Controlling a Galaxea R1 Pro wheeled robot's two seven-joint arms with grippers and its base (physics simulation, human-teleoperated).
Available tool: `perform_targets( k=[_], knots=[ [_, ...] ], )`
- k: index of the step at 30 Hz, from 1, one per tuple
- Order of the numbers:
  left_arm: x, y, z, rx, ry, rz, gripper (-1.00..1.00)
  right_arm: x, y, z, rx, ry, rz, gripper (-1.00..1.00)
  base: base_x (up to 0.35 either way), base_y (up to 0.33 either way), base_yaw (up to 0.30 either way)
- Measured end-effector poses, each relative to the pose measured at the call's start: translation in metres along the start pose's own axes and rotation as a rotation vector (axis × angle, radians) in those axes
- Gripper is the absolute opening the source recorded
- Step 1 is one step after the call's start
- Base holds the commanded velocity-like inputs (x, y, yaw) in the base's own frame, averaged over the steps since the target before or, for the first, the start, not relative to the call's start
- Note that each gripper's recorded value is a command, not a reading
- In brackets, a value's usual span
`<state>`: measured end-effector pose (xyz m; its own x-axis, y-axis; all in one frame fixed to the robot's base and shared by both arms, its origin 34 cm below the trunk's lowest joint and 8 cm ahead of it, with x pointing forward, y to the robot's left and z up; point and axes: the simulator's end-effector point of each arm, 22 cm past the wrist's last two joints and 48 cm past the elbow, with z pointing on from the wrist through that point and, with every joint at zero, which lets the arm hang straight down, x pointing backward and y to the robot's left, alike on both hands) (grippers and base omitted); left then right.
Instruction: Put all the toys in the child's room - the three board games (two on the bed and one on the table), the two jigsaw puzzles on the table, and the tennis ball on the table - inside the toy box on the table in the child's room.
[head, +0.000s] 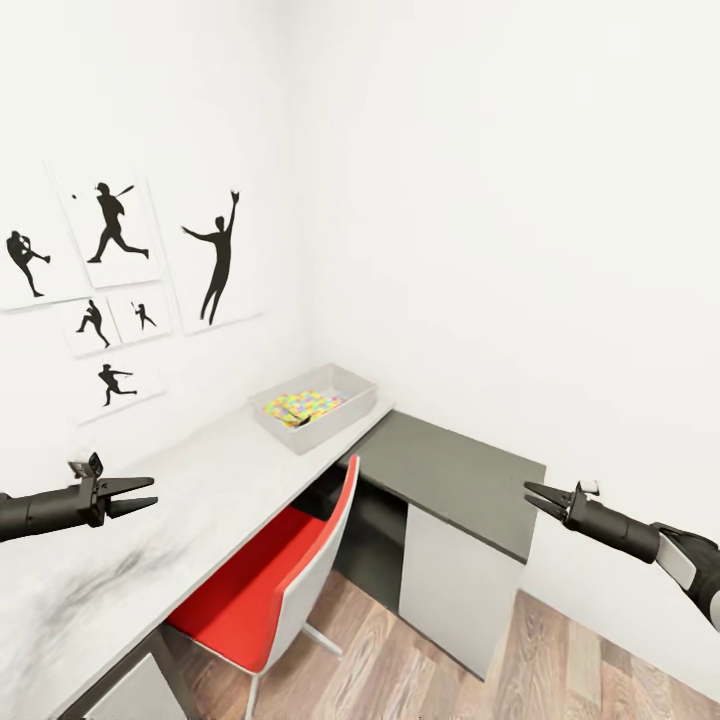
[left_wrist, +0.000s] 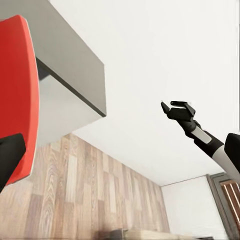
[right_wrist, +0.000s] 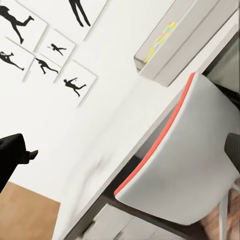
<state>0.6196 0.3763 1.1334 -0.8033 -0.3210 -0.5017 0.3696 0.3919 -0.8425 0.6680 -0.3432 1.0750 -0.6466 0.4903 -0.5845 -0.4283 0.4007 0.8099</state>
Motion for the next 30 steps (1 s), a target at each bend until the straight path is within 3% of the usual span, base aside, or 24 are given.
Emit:
perform_targets(
  k=[24, 30],
  knots=[
    [-0.004, -0.014, -0.005, 0.010, -0.011, 0.033, 1.00, -0.008, 0.014, -0.003, -0.015, -0.011, -0.023, 1.00, -0.034, 0.004, -0.209],
    [-0.005, -0.018, -0.006, 0.013, -0.013, 0.038, 1.00, -0.010, 0.018, -0.003, -0.018, -0.014, -0.028, 1.00, -0.209, 0.000, -0.209]
  ],
)
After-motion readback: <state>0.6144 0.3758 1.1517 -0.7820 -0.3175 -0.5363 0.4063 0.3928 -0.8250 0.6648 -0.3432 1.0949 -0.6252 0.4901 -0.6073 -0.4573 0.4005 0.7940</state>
